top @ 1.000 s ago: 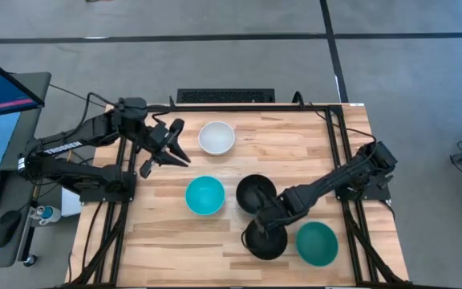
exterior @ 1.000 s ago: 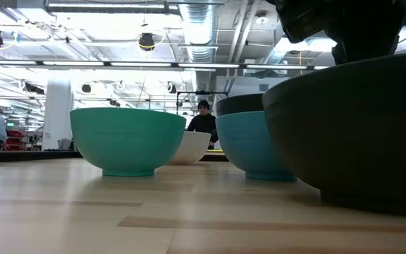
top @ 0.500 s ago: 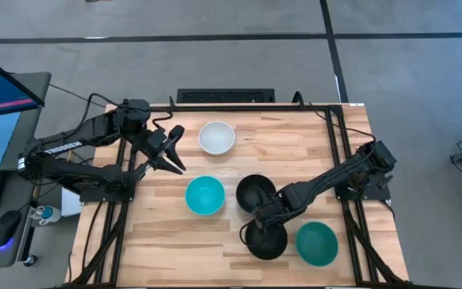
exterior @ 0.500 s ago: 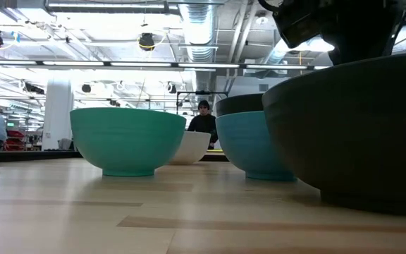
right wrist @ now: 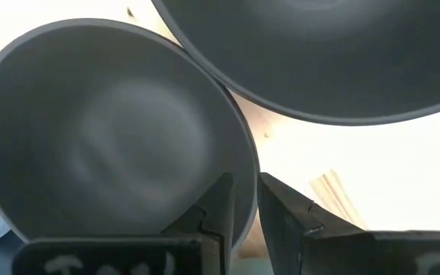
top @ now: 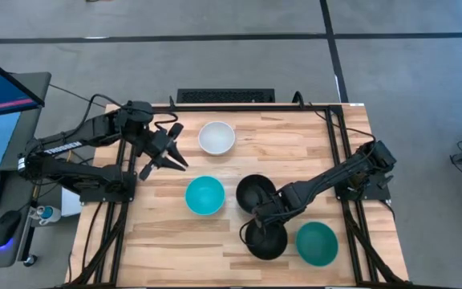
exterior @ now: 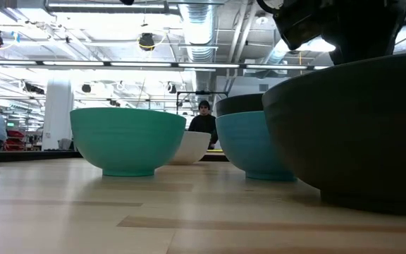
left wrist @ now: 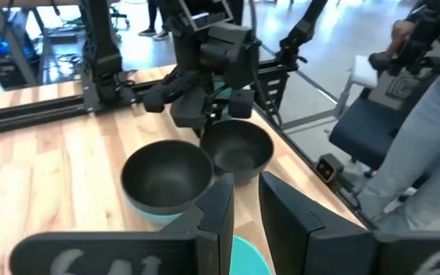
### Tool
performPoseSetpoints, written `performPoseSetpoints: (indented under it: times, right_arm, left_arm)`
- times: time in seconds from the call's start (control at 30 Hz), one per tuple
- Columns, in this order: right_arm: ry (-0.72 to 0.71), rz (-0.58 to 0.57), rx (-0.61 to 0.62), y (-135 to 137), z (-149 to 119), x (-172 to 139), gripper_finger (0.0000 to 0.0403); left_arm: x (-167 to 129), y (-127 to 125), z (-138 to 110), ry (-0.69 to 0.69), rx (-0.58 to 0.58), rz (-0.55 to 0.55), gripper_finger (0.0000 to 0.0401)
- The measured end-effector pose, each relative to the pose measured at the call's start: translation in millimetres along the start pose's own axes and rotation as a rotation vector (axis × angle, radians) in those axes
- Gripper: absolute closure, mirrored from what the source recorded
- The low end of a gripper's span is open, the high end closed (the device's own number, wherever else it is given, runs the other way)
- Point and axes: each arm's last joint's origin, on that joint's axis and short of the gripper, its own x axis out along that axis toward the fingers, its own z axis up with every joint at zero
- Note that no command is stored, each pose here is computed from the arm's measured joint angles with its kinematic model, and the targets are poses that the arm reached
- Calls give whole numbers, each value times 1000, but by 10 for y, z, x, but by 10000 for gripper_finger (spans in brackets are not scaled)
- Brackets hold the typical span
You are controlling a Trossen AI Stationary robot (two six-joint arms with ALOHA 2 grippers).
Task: Nest bowls inside each other
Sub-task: Stack the bottom black bowl on top of the black bowl
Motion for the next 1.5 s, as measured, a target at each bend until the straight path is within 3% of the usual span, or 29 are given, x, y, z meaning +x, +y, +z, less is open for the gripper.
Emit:
performPoseSetpoints:
  times: [0.47,1.07,1.33,1.5]
  right_arm:
    - [29,8,23,-55,-2,198,320]
    - [57,11,-18,-63,-16,194,321]
    - [55,10,-19,-63,-14,193,385]
    - [53,12,-25,-63,-14,190,388]
  left_arm:
    - [0,0,1,-1,6,-1,347]
    - [0,3,12,-10,6,3,347]
    - [0,5,16,-13,9,5,347]
    - [0,5,16,-13,9,5,347]
